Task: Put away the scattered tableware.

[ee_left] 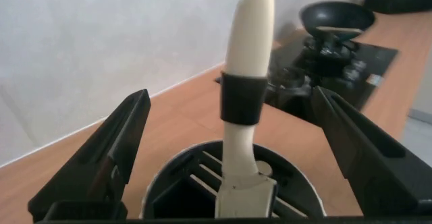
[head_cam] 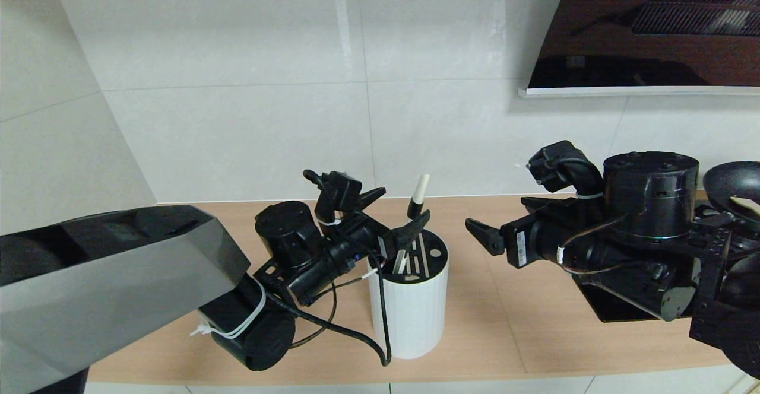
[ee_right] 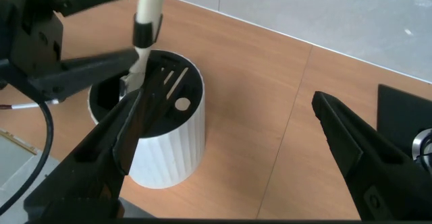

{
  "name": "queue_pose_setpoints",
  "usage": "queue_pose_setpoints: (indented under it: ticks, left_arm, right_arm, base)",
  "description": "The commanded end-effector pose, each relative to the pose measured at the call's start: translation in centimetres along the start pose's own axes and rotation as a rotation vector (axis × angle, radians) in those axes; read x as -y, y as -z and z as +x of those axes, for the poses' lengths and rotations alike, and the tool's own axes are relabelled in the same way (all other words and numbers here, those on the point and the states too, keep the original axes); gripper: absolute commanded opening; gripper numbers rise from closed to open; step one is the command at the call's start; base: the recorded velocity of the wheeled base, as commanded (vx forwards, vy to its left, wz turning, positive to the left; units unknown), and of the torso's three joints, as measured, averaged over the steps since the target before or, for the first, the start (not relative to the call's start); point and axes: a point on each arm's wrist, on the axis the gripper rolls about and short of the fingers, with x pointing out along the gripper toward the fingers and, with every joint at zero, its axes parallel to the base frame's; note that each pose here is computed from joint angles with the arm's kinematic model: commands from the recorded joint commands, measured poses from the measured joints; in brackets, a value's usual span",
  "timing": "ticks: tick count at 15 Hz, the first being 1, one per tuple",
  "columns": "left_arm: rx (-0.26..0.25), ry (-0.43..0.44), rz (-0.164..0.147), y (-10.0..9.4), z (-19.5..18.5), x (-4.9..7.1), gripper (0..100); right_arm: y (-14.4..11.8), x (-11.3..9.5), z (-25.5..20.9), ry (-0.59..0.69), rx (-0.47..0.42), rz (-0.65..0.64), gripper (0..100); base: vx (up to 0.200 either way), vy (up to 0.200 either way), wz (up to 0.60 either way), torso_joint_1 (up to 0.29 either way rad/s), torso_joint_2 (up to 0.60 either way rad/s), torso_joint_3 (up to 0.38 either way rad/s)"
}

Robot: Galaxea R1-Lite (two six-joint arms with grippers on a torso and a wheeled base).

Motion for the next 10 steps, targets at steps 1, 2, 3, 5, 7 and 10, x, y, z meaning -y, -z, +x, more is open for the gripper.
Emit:
queue_pose_setpoints:
  ticks: [1,2,3,5,7,10]
  left_arm:
    - [0.026,0.009,0.004,-1.3,-0.3,0.6,100]
    - [0.039,0.018,0.004,-2.0,-0.5,1.0,100]
    - [0.077,0.031,0.004,-3.6,-0.8,1.5,100]
    - [0.145,0.046,-0.002,-6.6,-1.8,2.3,100]
    - [0.204,0.055,-0.007,-11.8,-4.8,3.3,100]
    - [0.300,0.051,0.009,-16.4,-8.4,4.1,100]
  right_arm:
    - [0.0,0.0,0.0,0.000,-0.001,-0.001,100]
    - [0.0,0.0,0.0,0.000,-0.001,-0.001,100]
    - [0.0,0.0,0.0,0.000,0.000,0.000,100]
    - [-0.2,0.1,-0.2,0.003,0.008,0.002,100]
    - [-1.4,0.4,-1.4,0.007,0.055,0.015,100]
    - [-1.6,2.2,-5.5,0.056,0.099,0.032,100]
  base:
    - [0.000,0.000,0.00,0.000,0.00,0.000]
    - [0.000,0.000,0.00,0.000,0.00,0.000]
    - [0.000,0.000,0.00,0.000,0.00,0.000]
    - [0.000,0.000,0.00,0.000,0.00,0.000]
    - [0.000,0.000,0.00,0.000,0.00,0.000]
    - [0.000,0.000,0.00,0.000,0.00,0.000]
